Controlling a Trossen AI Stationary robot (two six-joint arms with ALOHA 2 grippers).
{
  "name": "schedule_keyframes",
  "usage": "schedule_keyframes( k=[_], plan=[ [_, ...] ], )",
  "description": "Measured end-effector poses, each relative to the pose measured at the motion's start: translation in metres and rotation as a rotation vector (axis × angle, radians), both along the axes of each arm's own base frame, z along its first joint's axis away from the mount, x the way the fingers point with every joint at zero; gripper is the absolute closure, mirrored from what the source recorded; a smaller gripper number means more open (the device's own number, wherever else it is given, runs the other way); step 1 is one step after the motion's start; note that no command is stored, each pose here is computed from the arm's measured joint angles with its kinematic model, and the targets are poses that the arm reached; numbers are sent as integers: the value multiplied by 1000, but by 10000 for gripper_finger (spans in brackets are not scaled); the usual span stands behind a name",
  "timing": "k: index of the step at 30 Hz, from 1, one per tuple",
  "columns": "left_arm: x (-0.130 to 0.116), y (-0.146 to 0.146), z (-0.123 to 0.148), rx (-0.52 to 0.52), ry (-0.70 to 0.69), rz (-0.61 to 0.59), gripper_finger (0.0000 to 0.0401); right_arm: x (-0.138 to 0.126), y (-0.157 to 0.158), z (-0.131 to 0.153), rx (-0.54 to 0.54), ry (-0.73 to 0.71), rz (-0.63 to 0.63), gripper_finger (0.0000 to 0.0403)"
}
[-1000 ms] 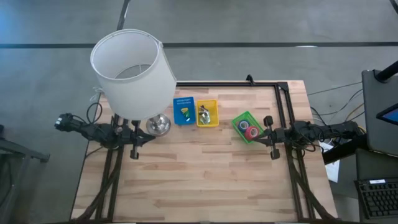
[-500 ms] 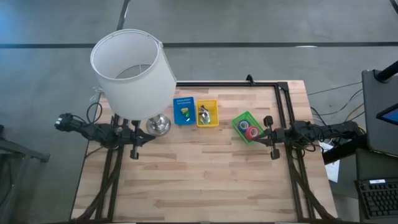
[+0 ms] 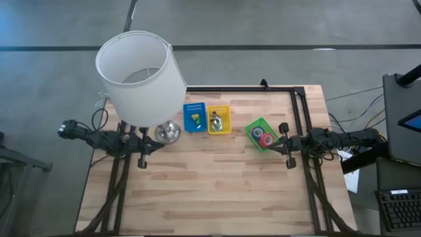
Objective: Pick and place Stapler, Stapler remover, tape
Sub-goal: Return to Home Position
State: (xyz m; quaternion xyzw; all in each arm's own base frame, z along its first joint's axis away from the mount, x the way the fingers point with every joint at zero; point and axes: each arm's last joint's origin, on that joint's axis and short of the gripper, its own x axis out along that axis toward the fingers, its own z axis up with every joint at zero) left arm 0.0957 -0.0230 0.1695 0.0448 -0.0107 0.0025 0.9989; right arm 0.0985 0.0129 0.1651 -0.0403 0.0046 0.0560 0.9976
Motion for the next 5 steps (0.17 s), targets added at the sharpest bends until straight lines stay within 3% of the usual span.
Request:
schedule_keyframes(
  k=[5],
  plan=[
    [0,0,0,0,0,0,387,0,0,0,0,0,0,394]
  ],
)
